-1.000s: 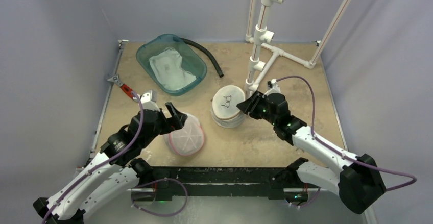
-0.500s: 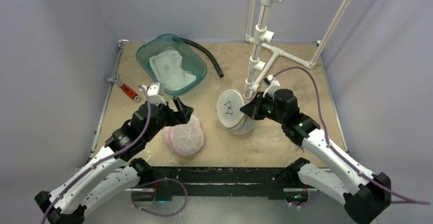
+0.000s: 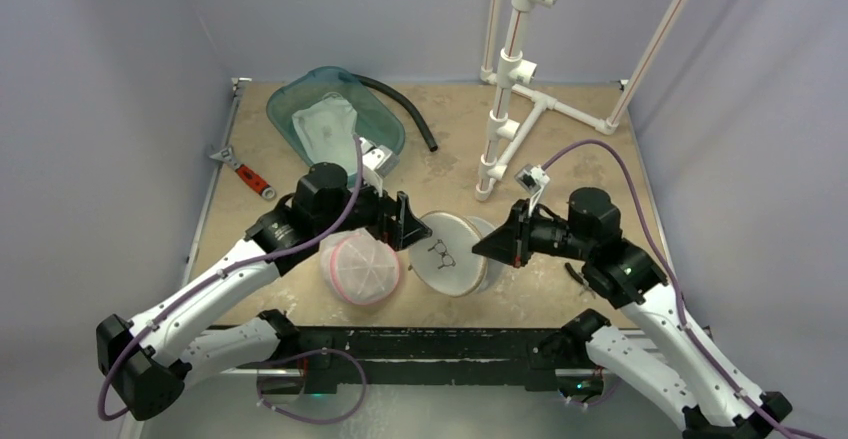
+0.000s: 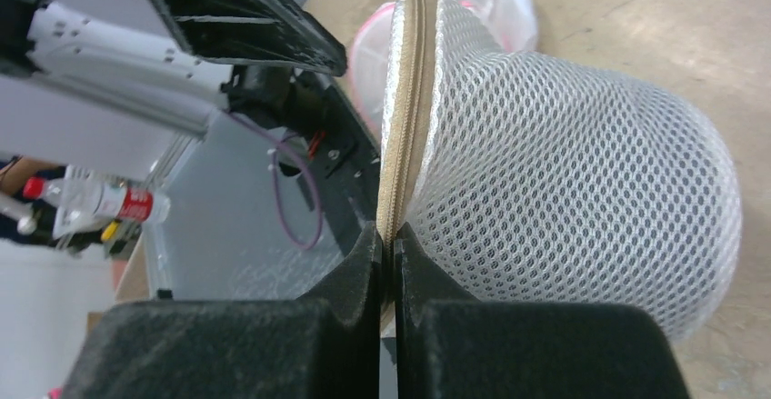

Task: Unzip the laundry bag and remove the bra
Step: Unzip the laundry bag at the center of the board.

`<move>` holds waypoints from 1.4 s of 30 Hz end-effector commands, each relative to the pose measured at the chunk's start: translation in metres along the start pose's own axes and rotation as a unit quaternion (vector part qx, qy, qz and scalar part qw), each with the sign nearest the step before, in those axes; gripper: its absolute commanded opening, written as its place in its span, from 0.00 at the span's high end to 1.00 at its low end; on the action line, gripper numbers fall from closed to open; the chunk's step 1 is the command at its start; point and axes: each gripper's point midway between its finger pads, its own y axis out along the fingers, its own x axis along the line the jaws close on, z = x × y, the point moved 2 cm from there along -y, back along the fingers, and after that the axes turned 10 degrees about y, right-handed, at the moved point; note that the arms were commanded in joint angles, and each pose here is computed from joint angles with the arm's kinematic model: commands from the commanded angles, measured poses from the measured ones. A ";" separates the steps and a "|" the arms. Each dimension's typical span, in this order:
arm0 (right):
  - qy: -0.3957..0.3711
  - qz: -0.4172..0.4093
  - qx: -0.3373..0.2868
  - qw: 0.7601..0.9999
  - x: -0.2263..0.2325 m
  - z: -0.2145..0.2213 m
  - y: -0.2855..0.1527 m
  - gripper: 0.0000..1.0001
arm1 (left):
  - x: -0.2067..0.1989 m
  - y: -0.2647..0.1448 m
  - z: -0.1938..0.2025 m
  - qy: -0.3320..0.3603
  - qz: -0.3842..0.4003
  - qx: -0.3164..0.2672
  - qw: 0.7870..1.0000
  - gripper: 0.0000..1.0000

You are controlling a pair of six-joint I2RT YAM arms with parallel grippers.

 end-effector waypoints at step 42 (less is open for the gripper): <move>-0.052 0.045 -0.122 0.990 0.014 -0.038 -0.033 0.24 | -0.031 0.001 -0.013 -0.172 0.103 -0.114 0.973 1.00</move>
